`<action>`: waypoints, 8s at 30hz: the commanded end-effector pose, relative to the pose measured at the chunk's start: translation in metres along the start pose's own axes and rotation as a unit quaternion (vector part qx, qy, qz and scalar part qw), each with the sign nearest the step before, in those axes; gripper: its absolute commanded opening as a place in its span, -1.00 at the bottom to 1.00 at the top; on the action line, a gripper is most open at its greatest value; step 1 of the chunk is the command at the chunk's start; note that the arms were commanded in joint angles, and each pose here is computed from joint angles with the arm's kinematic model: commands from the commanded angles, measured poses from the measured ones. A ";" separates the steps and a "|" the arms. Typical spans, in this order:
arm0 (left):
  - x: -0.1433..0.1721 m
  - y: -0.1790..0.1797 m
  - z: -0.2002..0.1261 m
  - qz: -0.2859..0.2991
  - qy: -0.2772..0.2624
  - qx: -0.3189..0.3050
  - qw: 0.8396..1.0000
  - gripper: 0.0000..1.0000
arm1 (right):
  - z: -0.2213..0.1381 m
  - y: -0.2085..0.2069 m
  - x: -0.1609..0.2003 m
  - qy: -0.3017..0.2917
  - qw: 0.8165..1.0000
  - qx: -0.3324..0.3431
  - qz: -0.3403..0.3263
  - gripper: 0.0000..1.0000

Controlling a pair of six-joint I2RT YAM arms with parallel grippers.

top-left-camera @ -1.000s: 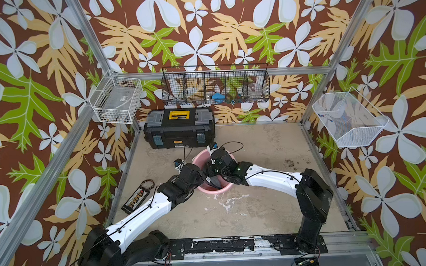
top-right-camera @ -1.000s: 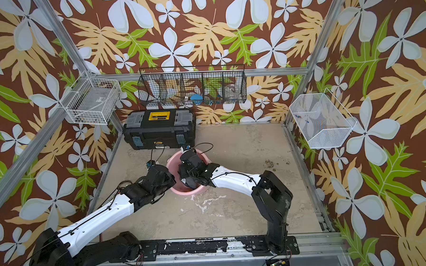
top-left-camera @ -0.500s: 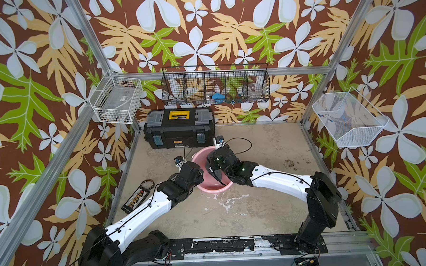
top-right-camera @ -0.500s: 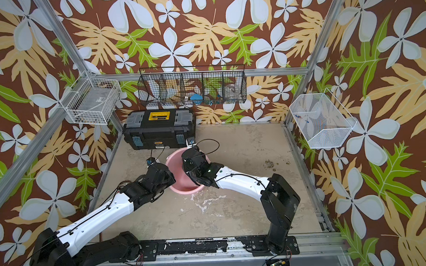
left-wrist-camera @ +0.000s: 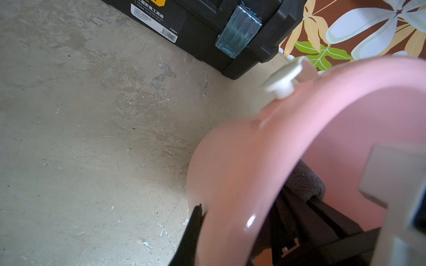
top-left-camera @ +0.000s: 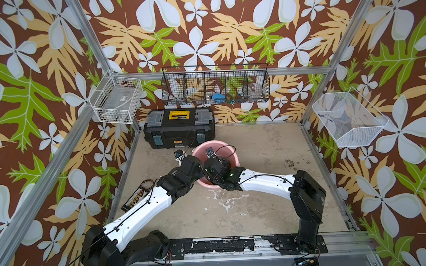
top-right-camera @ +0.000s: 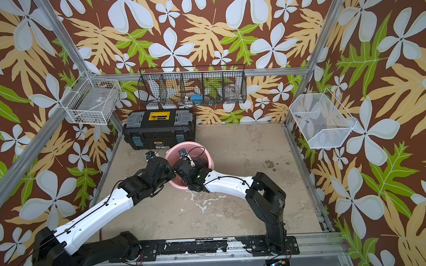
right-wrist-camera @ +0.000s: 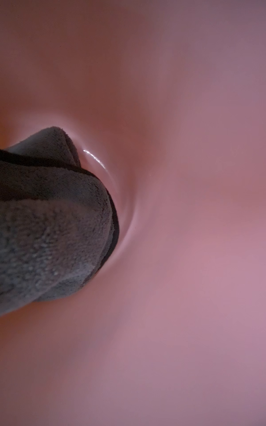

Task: Wipe the inside of the bucket with a cloth
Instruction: Wipe the dirt from the inside of the bucket.

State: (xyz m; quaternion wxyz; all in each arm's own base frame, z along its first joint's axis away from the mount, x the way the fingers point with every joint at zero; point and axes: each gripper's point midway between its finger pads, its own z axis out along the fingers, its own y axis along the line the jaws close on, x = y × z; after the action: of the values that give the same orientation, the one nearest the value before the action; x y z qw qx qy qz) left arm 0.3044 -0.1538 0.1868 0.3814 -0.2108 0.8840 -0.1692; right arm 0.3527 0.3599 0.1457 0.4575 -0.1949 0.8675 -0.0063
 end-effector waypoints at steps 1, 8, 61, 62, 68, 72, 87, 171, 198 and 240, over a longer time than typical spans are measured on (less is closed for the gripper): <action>-0.006 -0.009 0.000 -0.014 -0.012 0.017 1.000 -1.00 | 0.006 0.000 0.010 0.027 0.999 0.000 -0.017 -1.00; -0.003 -0.013 -0.009 -0.024 0.000 0.043 0.999 -1.00 | 0.041 -0.009 0.025 0.063 0.998 -0.008 0.009 -1.00; 0.061 -0.015 -0.013 -0.075 0.152 0.089 0.982 -1.00 | -0.022 -0.030 -0.101 -0.251 0.963 0.044 0.091 -1.00; 0.060 -0.016 -0.014 -0.078 0.151 0.092 0.981 -1.00 | -0.022 -0.028 -0.101 -0.252 0.963 0.035 0.091 -1.00; 0.056 -0.023 -0.017 -0.094 0.144 0.107 0.979 -1.00 | -0.019 -0.011 -0.098 -0.249 0.964 -0.014 0.097 -1.00; 0.055 -0.025 -0.015 -0.099 0.145 0.111 0.978 -1.00 | -0.019 -0.001 -0.099 -0.251 0.962 -0.045 0.101 -1.00; 0.051 -0.010 -0.014 -0.101 0.123 0.083 0.984 -1.00 | -0.018 -0.054 -0.099 -0.225 0.959 0.149 0.085 -1.00; 0.061 0.016 0.009 -0.080 0.119 0.005 0.990 -1.00 | -0.081 -0.044 -0.152 -0.311 0.946 0.033 0.080 -1.00; 0.012 0.004 0.001 -0.044 0.022 0.010 0.999 -1.00 | -0.174 -0.095 -0.145 -0.340 0.939 -0.007 0.058 -1.00; -0.020 -0.020 -0.036 -0.032 -0.024 0.074 0.996 -1.00 | -0.008 -0.068 -0.100 -0.147 0.933 0.283 -0.169 -1.00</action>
State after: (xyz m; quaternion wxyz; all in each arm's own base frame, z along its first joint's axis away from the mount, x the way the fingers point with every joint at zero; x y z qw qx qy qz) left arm 0.2935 -0.1536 0.2211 0.4014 -0.2071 0.8640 -0.2225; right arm 0.4152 0.3493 0.2311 0.6136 -0.2418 0.7119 -0.2415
